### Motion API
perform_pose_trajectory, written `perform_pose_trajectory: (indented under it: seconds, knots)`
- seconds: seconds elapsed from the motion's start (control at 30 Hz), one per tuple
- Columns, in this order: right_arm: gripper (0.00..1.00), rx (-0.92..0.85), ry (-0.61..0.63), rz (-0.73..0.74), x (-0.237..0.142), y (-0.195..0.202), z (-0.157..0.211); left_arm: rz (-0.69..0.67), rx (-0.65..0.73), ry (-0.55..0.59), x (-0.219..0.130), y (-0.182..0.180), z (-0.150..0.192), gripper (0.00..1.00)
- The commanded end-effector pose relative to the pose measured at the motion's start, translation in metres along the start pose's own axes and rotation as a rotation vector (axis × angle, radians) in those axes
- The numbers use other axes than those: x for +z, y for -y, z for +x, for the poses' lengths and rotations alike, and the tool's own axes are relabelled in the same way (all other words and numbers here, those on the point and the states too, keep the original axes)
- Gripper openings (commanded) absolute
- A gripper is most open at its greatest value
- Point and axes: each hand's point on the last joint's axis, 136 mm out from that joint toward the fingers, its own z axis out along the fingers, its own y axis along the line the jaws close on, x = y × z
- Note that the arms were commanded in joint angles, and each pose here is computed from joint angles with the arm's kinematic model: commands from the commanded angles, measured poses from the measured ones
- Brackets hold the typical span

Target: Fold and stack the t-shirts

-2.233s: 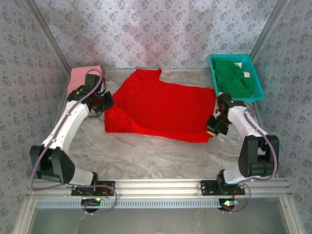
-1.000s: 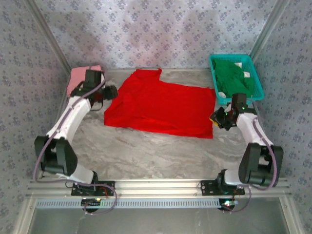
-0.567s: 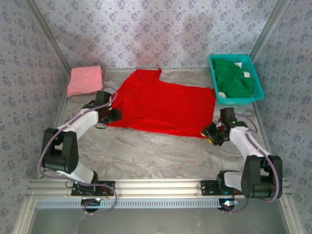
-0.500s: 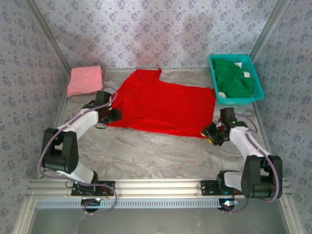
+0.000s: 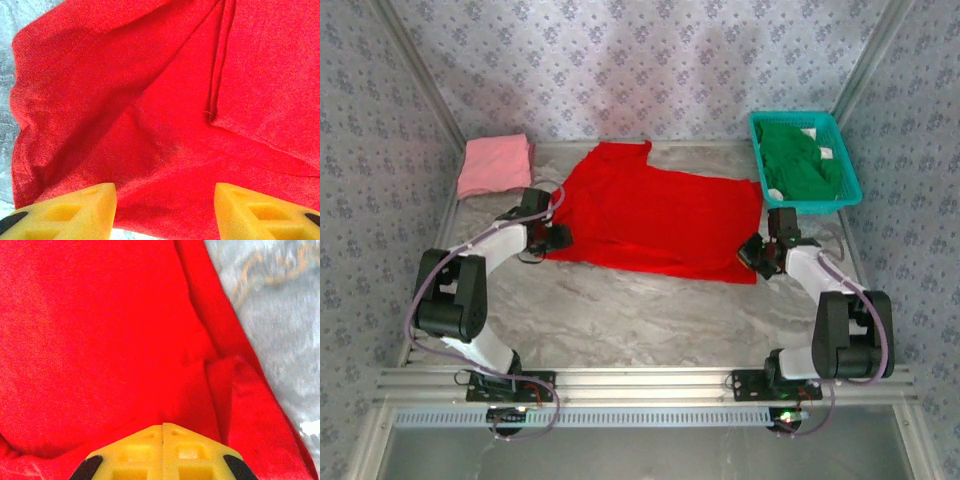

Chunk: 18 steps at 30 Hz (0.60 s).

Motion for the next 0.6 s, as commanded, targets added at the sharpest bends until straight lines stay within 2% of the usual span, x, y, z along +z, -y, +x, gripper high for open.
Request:
perform_pose_trajectory:
  seconds: [0.0,0.13,0.23,0.33,0.4,0.5,0.57]
  knots:
    - [0.00,-0.034,0.063,0.024,-0.001,-0.005,-0.026,-0.008,-0.009,0.021,-0.007,-0.001,-0.007,0.54]
    - [0.00,-0.016,0.062,-0.008,0.000,-0.005,-0.033,-0.012,-0.016,0.024,-0.011,-0.003,-0.008,0.54]
    - [0.00,-0.050,0.095,0.019,0.000,-0.007,-0.055,-0.019,-0.007,0.044,-0.013,-0.004,-0.010,0.54]
    - [0.00,-0.046,0.051,-0.042,0.002,-0.021,-0.063,-0.024,-0.004,0.040,-0.014,-0.004,-0.014,0.54]
    - [0.21,-0.080,0.037,-0.038,-0.006,-0.027,-0.052,-0.005,-0.001,0.034,-0.021,0.003,-0.017,0.54]
    - [0.42,-0.112,0.013,0.020,-0.023,-0.015,-0.022,-0.009,-0.006,0.065,-0.032,0.003,-0.016,0.55]
    - [0.44,-0.084,-0.028,0.011,-0.029,0.002,0.005,-0.012,-0.014,0.073,-0.034,0.000,-0.013,0.55]
